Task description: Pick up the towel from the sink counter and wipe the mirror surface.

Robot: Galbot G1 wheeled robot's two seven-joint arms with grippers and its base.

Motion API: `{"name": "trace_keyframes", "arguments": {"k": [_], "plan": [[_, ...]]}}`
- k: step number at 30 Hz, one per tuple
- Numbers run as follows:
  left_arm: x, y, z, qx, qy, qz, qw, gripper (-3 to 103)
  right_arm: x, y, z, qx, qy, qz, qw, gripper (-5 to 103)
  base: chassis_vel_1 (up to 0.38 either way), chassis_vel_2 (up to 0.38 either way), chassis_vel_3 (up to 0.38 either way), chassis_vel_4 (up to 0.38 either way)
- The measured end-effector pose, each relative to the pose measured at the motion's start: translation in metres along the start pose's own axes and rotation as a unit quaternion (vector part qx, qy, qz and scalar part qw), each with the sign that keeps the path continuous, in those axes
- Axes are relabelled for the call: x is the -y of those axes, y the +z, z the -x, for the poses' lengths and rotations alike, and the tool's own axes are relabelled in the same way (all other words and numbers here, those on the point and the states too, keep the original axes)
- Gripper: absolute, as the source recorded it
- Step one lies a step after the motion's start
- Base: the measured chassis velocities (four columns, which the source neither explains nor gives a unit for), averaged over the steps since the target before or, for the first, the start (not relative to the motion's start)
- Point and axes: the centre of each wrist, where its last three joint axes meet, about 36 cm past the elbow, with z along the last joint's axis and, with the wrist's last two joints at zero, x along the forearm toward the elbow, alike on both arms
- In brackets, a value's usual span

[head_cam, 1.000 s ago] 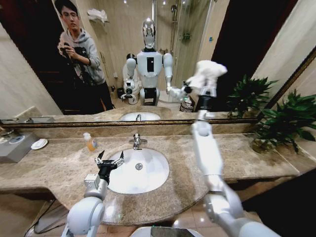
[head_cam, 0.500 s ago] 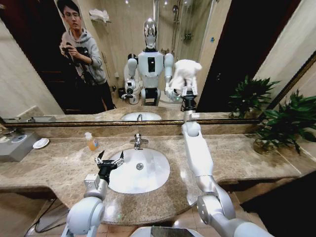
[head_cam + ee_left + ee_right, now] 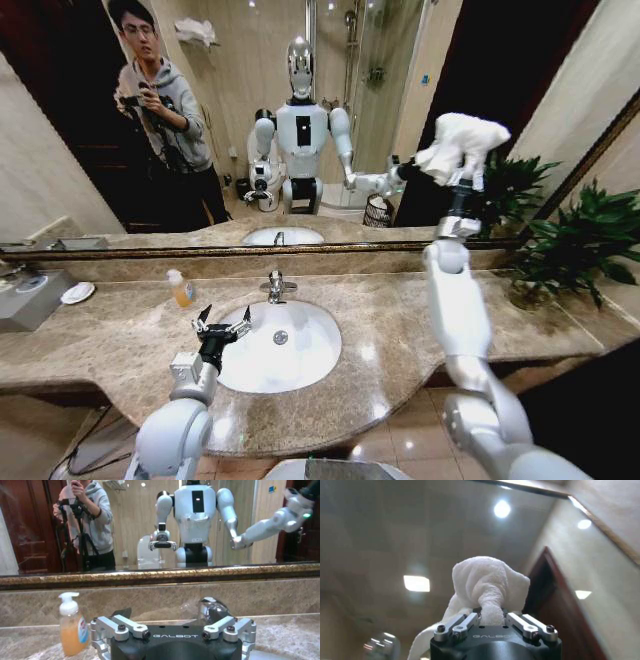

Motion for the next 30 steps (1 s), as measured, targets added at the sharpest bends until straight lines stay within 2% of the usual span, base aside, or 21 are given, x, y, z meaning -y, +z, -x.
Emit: {"name": "trace_keyframes", "arguments": {"k": [5, 11, 18, 30], "plan": [[0.000, 0.000, 0.000, 0.000, 0.000, 0.000, 1.0000, 100, -0.020, -0.029, -0.003, 0.019, -0.024, 0.004, 1.000, 14, 0.000, 0.000, 0.000, 0.000], [0.000, 0.000, 0.000, 0.000, 0.000, 0.000, 1.0000, 100, -0.025, -0.051, 0.003, 0.038, -0.034, 0.005, 0.999, 14, 0.000, 0.000, 0.000, 0.000], [0.000, 0.000, 0.000, 0.000, 0.000, 0.000, 1.0000, 100, -0.027, -0.056, 0.011, 0.045, -0.039, 0.003, 0.998, 14, 0.073, 0.054, -0.057, -0.069], [0.000, 0.000, 0.000, 0.000, 0.000, 0.000, 1.0000, 100, -0.044, -0.051, 0.014, 0.042, -0.049, 0.009, 0.998, 14, 0.219, 0.212, -0.216, -0.216]]}}
